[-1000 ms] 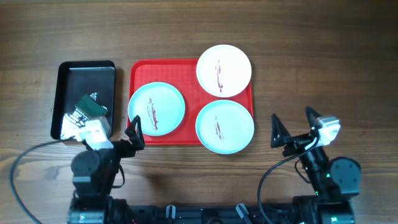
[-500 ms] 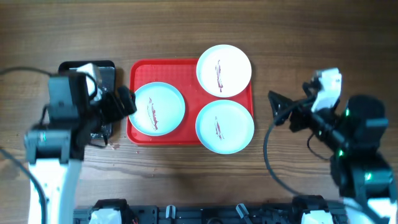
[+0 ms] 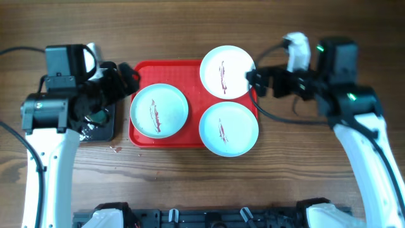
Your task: Clean dirty plates on tray and stack at the side
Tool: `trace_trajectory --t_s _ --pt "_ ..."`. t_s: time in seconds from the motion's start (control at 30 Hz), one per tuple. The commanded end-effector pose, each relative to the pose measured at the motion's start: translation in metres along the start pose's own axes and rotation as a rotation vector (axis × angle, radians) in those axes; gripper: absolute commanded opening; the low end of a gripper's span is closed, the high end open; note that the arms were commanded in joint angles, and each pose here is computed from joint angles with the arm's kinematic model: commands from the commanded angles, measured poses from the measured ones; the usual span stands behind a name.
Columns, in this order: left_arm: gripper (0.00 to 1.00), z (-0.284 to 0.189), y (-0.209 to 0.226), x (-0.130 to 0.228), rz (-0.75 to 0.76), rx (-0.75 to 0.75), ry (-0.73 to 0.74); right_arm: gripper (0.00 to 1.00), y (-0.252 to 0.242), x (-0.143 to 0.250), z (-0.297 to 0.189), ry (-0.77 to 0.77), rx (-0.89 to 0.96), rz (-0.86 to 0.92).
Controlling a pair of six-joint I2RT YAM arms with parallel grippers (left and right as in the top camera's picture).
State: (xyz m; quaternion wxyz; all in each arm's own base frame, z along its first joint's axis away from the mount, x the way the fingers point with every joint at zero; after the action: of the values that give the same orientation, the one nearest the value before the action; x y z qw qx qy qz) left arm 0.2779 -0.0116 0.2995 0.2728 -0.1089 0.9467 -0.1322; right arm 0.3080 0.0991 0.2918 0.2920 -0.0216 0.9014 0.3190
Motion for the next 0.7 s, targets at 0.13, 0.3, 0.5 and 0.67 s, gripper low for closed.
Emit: trace_trajectory --t_s 0.13,0.3,0.5,0.67 --pt "0.98 -0.01 0.084 -0.009 -0.29 -0.437 0.043 0.82 0.053 -0.008 0.091 0.143 0.169 -0.044" --pt "1.0 0.006 0.112 -0.009 -0.367 -0.487 0.118 0.68 0.06 0.028 0.156 0.25 0.212 -0.006" --pt "1.0 0.02 0.121 -0.012 -0.368 -0.495 0.147 0.45 0.052 0.078 0.231 0.364 0.268 0.039" --pt "1.0 0.024 0.122 -0.012 -0.341 -0.494 0.167 0.37 0.036 0.099 0.265 0.389 0.308 0.04"
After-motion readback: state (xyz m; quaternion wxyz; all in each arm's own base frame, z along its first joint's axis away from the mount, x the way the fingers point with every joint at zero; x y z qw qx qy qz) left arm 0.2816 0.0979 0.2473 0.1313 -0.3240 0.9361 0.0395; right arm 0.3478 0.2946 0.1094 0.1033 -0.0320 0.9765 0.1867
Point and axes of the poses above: each gripper's point midway between its finger pads, its own z axis out along the fingers, its own y axis along the line the jaws close on, x = y × z, the point moved 7 cm from there along -z, back along the fingers, and after that the axes turned 12 degrees about z, right-handed, at the moved point
